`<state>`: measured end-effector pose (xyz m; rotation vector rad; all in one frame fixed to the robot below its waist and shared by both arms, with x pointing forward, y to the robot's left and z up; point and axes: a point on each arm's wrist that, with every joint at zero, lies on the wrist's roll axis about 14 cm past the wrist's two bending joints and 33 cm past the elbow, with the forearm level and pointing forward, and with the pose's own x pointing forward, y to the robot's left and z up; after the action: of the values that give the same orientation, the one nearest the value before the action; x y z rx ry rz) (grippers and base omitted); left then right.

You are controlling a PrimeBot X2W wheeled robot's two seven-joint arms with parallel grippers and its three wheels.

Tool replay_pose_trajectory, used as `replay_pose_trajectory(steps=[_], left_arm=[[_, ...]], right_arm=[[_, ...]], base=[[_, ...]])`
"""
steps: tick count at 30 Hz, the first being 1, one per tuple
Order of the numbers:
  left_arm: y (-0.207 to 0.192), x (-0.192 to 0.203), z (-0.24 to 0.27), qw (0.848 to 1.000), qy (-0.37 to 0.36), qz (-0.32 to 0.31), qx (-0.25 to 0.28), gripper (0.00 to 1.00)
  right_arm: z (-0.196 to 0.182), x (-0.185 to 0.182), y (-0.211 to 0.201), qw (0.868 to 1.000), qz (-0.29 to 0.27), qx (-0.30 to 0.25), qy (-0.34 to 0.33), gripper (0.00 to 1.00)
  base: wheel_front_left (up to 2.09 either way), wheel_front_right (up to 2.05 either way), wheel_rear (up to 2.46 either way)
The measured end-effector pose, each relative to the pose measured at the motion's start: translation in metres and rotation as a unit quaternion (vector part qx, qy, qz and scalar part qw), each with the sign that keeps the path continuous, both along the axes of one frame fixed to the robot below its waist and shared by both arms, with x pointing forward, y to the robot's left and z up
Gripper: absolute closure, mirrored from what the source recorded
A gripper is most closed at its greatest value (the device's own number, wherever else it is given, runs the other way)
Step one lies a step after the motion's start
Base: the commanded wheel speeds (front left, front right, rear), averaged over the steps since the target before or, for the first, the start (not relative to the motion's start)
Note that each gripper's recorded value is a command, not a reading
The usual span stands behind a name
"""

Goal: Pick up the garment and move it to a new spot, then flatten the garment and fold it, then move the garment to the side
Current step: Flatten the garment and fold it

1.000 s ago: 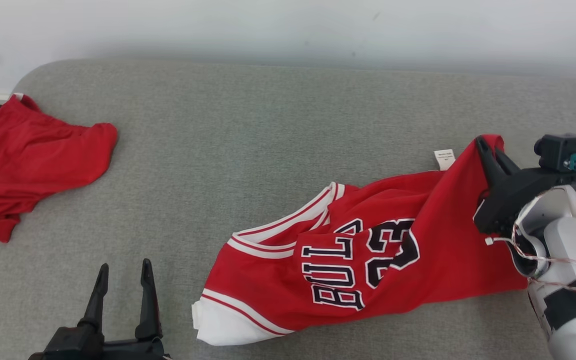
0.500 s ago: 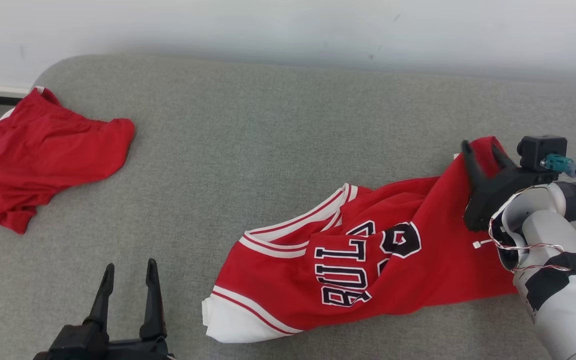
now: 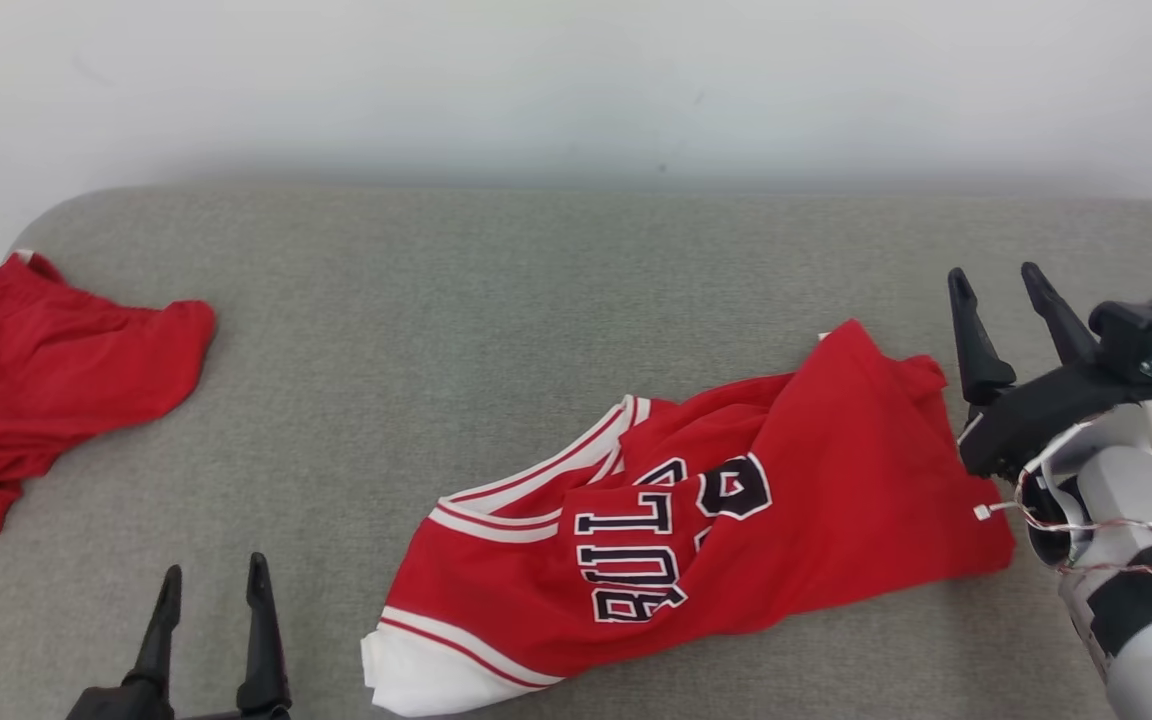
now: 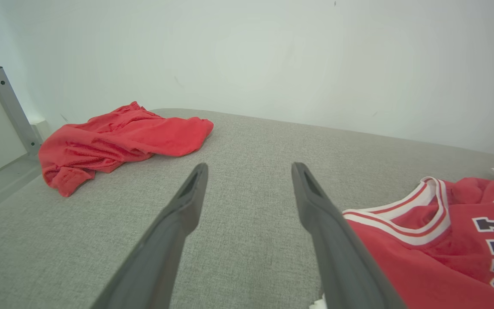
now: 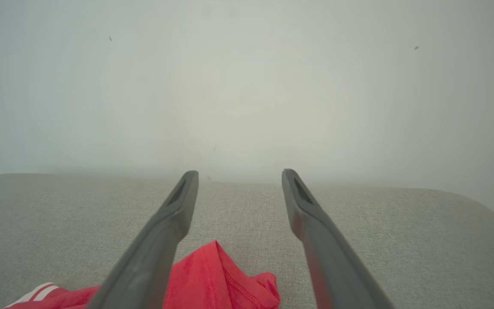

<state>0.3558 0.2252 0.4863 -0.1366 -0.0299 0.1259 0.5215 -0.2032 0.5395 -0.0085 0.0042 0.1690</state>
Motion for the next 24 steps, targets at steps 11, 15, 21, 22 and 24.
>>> replay_pose_trajectory(steps=[11, 15, 21, 22, 24], left_arm=[[-0.011, 0.008, 0.007, 1.000, -0.013, -0.023, 0.004, 0.00], [-0.017, 0.012, 0.008, 0.999, -0.014, -0.032, 0.004, 0.00], [-0.021, 0.015, 0.008, 0.999, -0.015, -0.038, 0.005, 0.00], [-0.021, 0.015, 0.008, 0.999, -0.015, -0.038, 0.005, 0.00], [-0.021, 0.015, 0.008, 0.999, -0.015, -0.039, 0.007, 0.00]], right_arm=[[0.013, -0.060, -0.036, 0.998, -0.035, 0.014, -0.059, 0.00], [0.004, -0.085, -0.040, 0.997, -0.044, 0.015, -0.062, 0.00], [-0.010, -0.116, -0.030, 0.997, -0.047, 0.028, -0.054, 0.00], [-0.013, -0.120, -0.029, 0.997, -0.047, 0.027, -0.049, 0.00], [-0.021, -0.128, -0.026, 0.998, -0.050, 0.029, -0.037, 0.00]], base=[[0.00, 0.00, 0.00], [0.00, 0.00, 0.00], [0.00, 0.00, 0.00], [0.00, 0.00, 0.00], [0.00, 0.00, 0.00]])
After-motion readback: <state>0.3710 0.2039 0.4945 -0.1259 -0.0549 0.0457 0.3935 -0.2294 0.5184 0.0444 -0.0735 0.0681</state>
